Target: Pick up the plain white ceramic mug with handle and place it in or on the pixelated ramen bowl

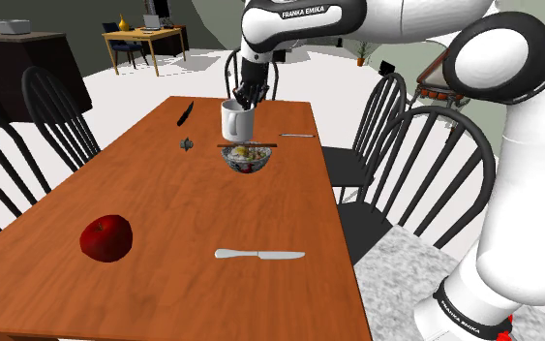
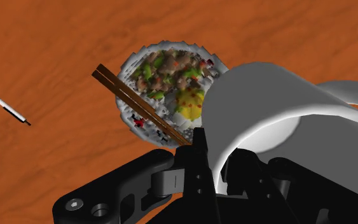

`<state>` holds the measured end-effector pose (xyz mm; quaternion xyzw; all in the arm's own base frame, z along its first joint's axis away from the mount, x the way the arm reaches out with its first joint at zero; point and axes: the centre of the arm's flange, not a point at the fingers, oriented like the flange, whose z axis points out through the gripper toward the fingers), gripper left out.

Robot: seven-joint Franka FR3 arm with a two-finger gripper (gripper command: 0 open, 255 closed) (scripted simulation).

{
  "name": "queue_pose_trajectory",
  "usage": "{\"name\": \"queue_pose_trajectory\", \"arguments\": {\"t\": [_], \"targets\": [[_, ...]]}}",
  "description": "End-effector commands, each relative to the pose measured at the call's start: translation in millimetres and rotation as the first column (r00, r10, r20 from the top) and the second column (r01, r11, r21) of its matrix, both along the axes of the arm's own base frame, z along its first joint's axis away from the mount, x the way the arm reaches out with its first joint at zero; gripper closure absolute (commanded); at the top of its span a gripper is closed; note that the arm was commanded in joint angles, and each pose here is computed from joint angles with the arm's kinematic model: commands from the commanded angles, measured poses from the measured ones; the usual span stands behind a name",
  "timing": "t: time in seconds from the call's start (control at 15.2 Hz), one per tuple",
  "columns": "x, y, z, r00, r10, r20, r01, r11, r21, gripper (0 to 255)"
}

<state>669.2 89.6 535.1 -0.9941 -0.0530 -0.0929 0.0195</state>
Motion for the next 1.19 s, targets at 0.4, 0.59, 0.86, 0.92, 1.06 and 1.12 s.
{"name": "queue_pose_trajectory", "arguments": {"t": [0.4,0.59,0.86,0.92,1.06,1.12], "targets": [[51.2,-61.0,-5.6,1.0,0.001,0.0,-0.001,1.0,-0.001,255],[51.3,-61.0,-21.4,1.0,0.001,0.0,-0.001,1.0,-0.001,255],[51.3,-61.0,-42.6,1.0,0.001,0.0,-0.001,1.0,-0.001,255],[51.3,-61.0,-47.8,1.0,0.001,0.0,-0.001,1.0,-0.001,255],[51.3,-61.0,-58.4,1.0,0.001,0.0,-0.001,1.0,-0.001,255],[51.3,-61.0,-63.7,1.0,0.001,0.0,-0.001,1.0,-0.001,255]]}}
